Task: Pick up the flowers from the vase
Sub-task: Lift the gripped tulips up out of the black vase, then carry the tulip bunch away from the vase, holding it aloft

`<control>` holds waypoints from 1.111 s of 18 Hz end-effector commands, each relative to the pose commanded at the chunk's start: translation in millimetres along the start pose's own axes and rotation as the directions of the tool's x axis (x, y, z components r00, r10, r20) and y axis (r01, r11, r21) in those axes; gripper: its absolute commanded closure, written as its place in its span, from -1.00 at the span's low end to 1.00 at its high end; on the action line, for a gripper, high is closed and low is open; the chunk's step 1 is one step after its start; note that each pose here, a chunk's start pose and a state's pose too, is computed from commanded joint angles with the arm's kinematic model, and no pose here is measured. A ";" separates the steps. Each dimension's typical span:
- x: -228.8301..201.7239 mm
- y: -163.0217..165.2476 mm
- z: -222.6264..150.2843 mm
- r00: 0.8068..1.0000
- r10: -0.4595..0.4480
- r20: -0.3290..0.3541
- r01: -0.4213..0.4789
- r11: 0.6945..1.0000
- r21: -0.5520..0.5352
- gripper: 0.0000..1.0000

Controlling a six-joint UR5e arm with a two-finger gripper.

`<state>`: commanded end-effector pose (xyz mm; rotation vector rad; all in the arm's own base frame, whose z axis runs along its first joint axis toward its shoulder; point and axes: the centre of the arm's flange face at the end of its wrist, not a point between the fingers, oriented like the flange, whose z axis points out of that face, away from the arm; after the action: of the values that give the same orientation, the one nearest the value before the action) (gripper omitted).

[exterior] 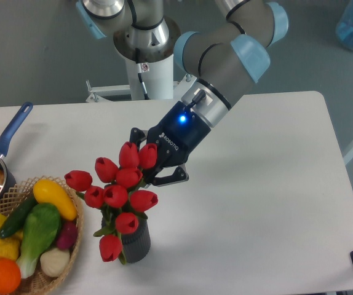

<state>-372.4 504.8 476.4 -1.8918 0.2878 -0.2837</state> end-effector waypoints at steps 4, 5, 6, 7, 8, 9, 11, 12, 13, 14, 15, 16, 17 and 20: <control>-4.1 -25.2 -23.7 1.000 -0.022 0.009 0.021 0.998 0.056 1.00; -5.3 -30.1 -26.9 1.000 -0.026 0.013 0.026 0.998 0.061 1.00; -7.8 -33.9 -33.3 0.999 -0.033 0.020 0.031 0.997 0.067 1.00; -10.4 -36.3 -39.7 0.999 -0.038 0.021 0.036 0.996 0.082 1.00; -12.0 -39.9 -44.9 0.999 -0.038 0.018 0.036 0.995 0.097 1.00; -15.9 -41.6 -52.3 0.999 -0.041 0.030 0.038 0.994 0.100 1.00; -22.1 -39.1 -62.9 0.997 -0.055 0.047 0.050 0.993 0.104 1.00; -24.5 -39.2 -67.3 0.997 -0.050 0.057 0.044 0.994 0.104 1.00; -30.8 -37.9 -77.5 0.996 -0.045 0.079 0.036 0.994 0.103 1.00; -37.5 -35.9 -89.7 0.994 -0.037 0.106 0.027 0.995 0.099 1.00; -43.1 -33.4 -100.4 0.990 -0.021 0.139 0.009 0.996 0.083 1.00; -49.2 -26.7 -108.1 0.982 0.016 0.186 -0.023 0.999 0.039 1.00; -59.1 -8.4 -120.8 0.961 0.102 0.258 -0.088 0.994 -0.065 1.00; -69.7 17.4 -140.9 0.934 0.175 0.310 -0.128 0.978 -0.166 1.00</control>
<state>-486.0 397.8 502.1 -2.0087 0.2347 0.1577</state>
